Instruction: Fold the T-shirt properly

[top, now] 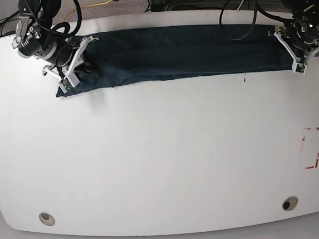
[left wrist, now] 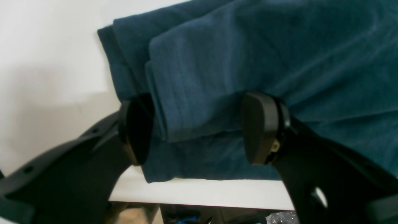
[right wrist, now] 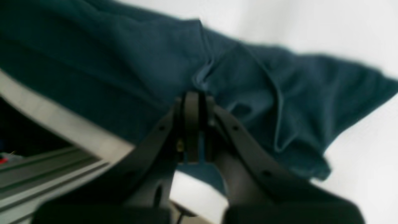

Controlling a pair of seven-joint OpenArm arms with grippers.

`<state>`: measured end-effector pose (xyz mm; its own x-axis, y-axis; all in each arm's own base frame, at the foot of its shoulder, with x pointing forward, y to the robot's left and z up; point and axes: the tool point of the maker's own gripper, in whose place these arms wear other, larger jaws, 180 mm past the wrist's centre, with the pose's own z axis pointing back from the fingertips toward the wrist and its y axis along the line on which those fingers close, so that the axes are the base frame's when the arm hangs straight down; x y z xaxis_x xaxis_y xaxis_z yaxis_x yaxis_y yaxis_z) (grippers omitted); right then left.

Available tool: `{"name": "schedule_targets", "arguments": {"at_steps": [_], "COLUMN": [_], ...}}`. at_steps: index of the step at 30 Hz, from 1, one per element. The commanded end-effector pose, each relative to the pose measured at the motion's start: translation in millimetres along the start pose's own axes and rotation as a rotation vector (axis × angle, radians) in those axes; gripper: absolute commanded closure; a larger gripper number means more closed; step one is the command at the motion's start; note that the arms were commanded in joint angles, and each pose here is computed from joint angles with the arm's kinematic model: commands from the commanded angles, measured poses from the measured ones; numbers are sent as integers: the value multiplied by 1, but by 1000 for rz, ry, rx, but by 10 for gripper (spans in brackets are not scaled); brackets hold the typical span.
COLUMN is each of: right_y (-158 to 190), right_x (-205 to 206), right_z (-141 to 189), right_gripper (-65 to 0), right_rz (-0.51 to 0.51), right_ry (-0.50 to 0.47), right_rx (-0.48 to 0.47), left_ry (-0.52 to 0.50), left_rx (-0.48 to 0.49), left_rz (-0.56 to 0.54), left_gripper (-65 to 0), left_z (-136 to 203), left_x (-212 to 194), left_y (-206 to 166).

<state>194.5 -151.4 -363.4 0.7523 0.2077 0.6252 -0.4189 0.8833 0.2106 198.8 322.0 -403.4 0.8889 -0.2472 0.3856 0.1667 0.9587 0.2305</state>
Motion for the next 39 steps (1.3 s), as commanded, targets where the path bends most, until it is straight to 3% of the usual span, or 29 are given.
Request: {"name": "schedule_targets", "arguments": {"at_steps": [1,7,8,10,14,17,22,30,39], "right_y": [-1,0,-3,-10,-28,-36,-32,7,-5], "right_x": [9,-7,-6,-8,-13,-11,-4,22,-4], "right_z": [6,8,10,14,26,33,34,15,-28], "right_gripper": [0,-2,-29,-98,-325,-433,-422,-422,-422], "right_rz": [4,-17,-20,-32,-60,-72,-83,-81,-182], "right_ry": [-42,-10,-13,-14,-18,-35,-71,-157,-58], "right_rx": [-3,-6,-16,-39,-100,-128,-100,70,75], "left_ry": [17,50,52,51,52,50,45,27,-20], "left_rx": [14,-15,-17,-16,-17,-17,-18,-15,-47], "left_rz": [-9,9,11,11,11,11,14,21,42], "left_gripper": [-407,-407,-407,-407,-407,-407,-407,-408,-413], "left_z": [2,-8,-8,-8,-8,-8,-8,-7,-9], "left_x": [-3,-14,-15,-14,-15,-14,-12,-5,9], "left_y": [5,0,0,0,0,0,0,2,-3]}}
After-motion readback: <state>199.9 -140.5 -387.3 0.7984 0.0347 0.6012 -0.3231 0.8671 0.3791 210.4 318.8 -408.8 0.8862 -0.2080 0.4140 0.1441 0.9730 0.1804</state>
